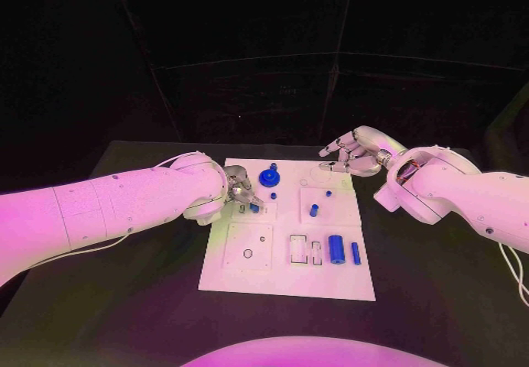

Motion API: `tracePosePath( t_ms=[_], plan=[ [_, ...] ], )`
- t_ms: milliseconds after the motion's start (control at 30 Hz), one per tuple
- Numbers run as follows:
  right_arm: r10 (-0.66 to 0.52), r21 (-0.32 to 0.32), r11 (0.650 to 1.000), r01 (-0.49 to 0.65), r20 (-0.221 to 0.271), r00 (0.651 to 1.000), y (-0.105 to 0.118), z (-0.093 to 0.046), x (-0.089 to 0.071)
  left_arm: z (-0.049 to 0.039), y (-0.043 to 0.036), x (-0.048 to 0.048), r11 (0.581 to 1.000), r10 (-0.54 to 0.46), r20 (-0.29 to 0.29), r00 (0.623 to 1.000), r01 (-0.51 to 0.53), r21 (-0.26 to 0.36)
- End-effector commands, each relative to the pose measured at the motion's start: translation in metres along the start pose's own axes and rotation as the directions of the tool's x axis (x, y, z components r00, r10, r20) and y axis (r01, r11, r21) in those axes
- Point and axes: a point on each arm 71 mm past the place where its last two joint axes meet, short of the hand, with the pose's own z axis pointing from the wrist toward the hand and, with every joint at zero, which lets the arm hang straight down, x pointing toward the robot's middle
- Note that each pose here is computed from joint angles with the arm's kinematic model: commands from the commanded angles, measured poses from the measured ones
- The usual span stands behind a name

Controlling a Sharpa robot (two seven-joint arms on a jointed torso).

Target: Assemble the parts on the task board

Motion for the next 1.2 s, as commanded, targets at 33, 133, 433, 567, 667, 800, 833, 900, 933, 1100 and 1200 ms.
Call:
tracePosePath(
  t_ms=[33, 133, 433, 567, 667, 800, 833, 900, 933, 1100, 1200],
  plan=[
    [-0.003, -0.009, 1.0, 0.003, -0.006, 1.0, 0.0017, 0.0007, 0.0, -0.0004, 0.0003, 0.0012, 0.999, 0.04, -0.021, 0.999, -0.04, -0.01],
    [-0.003, -0.009, 1.0, 0.003, -0.007, 1.0, 0.0017, 0.0008, 0.0001, -0.0006, 0.0011, 0.0022, 0.999, 0.05, -0.036, 0.998, -0.051, -0.016],
    [-0.004, -0.008, 1.0, 0.004, -0.008, 1.0, 0.0014, 0.001, 0.0001, -0.0008, 0.0024, 0.0033, 0.998, 0.062, -0.054, 0.997, -0.064, -0.024],
    [-0.003, -0.009, 1.0, 0.003, -0.009, 1.0, 0.0017, 0.0013, 0.0005, -0.0006, 0.0014, 0.0039, 0.998, 0.065, -0.058, 0.996, -0.066, -0.023],
    [-0.003, -0.009, 1.0, 0.003, -0.009, 1.0, 0.0018, 0.0016, 0.0007, -0.0003, 0.001, 0.0038, 0.998, 0.065, -0.057, 0.996, -0.066, -0.022],
    [-0.003, -0.009, 1.0, 0.003, -0.009, 1.0, 0.0018, 0.0017, 0.0006, 0.0006, 0.0006, 0.0032, 0.998, 0.064, -0.054, 0.996, -0.065, -0.023],
    [-0.003, -0.009, 1.0, 0.003, -0.008, 1.0, 0.0017, 0.0017, 0.0006, 0.0011, 0.0004, 0.003, 0.998, 0.064, -0.053, 0.997, -0.065, -0.023],
    [-0.003, -0.009, 1.0, 0.003, -0.008, 1.0, 0.0017, 0.0017, 0.0006, 0.0019, 0.0002, 0.0025, 0.998, 0.064, -0.052, 0.997, -0.065, -0.024],
    [-0.003, -0.009, 1.0, 0.003, -0.008, 1.0, 0.0018, 0.0018, 0.0006, 0.0025, 0.0001, 0.0022, 0.998, 0.064, -0.052, 0.997, -0.065, -0.025],
    [-0.003, -0.01, 1.0, 0.003, -0.009, 1.0, 0.0021, 0.0019, 0.0009, 0.0057, -0.0003, 0.0007, 0.997, 0.067, -0.054, 0.996, -0.069, -0.031],
    [-0.003, -0.01, 1.0, 0.003, -0.009, 1.0, 0.0022, 0.0018, 0.0009, 0.007, -0.0004, 0.0005, 0.997, 0.072, -0.06, 0.996, -0.074, -0.035]
  ],
)
